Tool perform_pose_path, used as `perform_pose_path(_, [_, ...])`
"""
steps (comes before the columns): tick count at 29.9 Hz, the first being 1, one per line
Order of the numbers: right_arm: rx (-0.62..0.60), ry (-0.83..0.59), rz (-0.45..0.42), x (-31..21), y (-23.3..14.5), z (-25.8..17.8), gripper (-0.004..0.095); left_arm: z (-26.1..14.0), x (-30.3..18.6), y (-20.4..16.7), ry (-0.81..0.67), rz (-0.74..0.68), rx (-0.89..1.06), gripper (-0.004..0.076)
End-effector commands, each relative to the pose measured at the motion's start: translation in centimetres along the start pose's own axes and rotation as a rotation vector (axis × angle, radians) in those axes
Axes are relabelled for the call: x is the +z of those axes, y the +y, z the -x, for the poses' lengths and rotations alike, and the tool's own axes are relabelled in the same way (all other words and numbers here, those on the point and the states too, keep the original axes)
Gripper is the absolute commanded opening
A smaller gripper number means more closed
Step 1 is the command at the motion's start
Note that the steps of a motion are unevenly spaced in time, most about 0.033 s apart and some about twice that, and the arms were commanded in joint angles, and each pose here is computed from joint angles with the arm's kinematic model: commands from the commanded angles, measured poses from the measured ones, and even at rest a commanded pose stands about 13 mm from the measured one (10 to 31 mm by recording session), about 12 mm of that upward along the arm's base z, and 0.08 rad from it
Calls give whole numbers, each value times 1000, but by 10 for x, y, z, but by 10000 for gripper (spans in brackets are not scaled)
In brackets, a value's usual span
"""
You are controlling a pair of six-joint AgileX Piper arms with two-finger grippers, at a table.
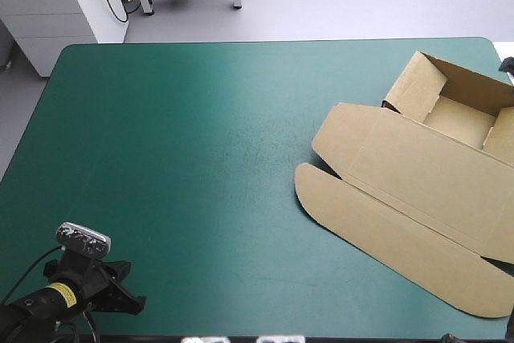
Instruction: Fold the box
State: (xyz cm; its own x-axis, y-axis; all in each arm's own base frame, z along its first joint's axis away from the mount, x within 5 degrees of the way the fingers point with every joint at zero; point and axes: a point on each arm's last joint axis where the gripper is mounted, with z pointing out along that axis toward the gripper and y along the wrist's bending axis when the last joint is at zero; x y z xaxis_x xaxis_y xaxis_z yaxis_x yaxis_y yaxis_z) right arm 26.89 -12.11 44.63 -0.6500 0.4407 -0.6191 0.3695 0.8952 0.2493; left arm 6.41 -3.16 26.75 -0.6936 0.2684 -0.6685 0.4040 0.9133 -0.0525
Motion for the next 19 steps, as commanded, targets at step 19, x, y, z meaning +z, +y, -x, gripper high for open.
perform_pose_path(19, [-411,-66,205,-74,20,-246,120,10,-5,-1,-69,-4,-12,-8])
